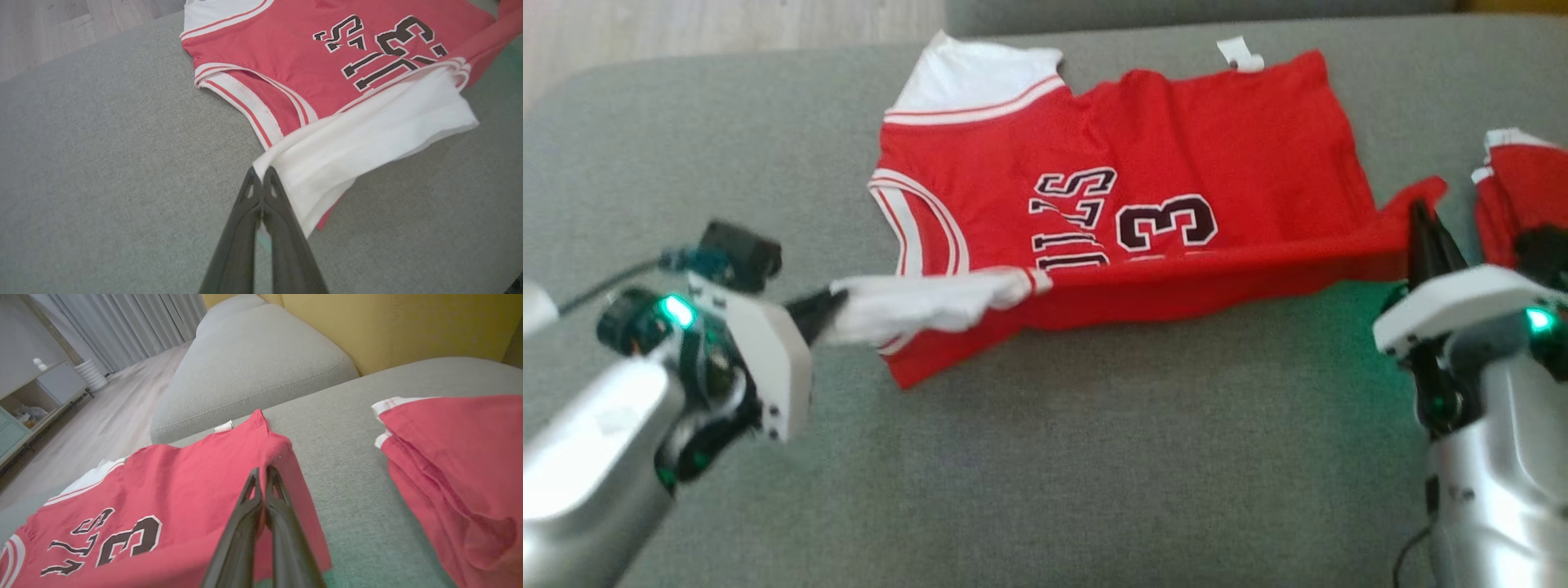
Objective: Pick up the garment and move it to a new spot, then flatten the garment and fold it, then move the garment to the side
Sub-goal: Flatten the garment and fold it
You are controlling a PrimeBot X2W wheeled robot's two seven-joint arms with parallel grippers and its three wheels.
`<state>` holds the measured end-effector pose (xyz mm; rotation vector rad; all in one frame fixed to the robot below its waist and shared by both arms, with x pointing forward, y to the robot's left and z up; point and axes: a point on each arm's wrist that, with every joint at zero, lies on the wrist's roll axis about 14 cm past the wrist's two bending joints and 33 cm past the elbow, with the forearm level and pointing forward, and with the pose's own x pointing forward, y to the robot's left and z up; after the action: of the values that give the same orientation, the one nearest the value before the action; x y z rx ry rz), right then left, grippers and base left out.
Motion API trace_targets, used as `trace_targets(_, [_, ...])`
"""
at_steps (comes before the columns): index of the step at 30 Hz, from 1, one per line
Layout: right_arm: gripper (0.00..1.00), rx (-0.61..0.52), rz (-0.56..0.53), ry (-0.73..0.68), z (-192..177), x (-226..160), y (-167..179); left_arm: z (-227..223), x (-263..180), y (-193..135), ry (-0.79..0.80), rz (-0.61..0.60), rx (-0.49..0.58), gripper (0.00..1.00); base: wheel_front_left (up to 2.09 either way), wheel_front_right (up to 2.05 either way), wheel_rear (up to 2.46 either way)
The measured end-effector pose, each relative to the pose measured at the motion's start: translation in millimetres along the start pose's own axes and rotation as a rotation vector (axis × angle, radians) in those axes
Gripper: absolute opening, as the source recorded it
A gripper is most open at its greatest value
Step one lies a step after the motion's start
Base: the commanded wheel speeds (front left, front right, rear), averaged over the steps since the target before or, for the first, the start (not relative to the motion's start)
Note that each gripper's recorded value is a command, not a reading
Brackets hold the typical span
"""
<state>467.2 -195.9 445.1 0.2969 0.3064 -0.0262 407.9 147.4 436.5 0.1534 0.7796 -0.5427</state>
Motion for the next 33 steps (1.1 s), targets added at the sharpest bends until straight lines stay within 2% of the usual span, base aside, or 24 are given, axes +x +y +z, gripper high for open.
trace_targets(7, [0.00, -0.030, -0.002, 0.063, -13.5, 22.5, 1.9, 13.1, 25.2, 25.3, 0.068, 0.056, 0.115, 0.00, 0.00, 0.00, 0.00])
trace_targets(13, [0.00, -0.033, -0.017, 0.101, -25.5, 35.4, -1.8, 5.2, 49.3, 31.7, 0.126, 0.069, 0.144, 0.00, 0.00, 0.00, 0.00])
trace_targets(14, [0.47, -0.026, -0.021, 0.109, -28.0, 37.3, -2.5, 5.8, 52.4, 32.8, 0.122, 0.074, 0.149, 0.71, 0.00, 0.00, 0.00])
trace_targets(15, [1.00, 0.001, -0.026, 0.124, -31.8, 39.2, -3.3, 10.3, 55.5, 34.1, 0.099, 0.081, 0.156, 1.00, 0.00, 0.00, 0.00])
trace_targets(19, [1.00, 0.040, -0.046, 0.049, -18.4, 49.7, -6.8, 64.6, 60.4, 49.3, -0.156, 0.180, 0.163, 1.00, 0.00, 0.00, 0.00])
trace_targets(23, [1.00, 0.049, -0.029, -0.050, 1.9, 55.6, -0.7, 125.9, 45.2, 58.2, -0.462, 0.265, 0.109, 1.00, 0.00, 0.00, 0.00])
trace_targets(28, [1.00, 0.022, 0.062, -0.200, 37.1, 48.7, 28.3, 156.2, 19.8, 54.7, -0.711, 0.318, 0.040, 1.00, 0.00, 0.00, 0.00])
trace_targets(33, [1.00, -0.062, 0.133, -0.349, 71.7, 19.3, 47.5, 165.4, -9.5, 37.6, -0.890, 0.324, -0.133, 1.00, 0.00, 0.00, 0.00])
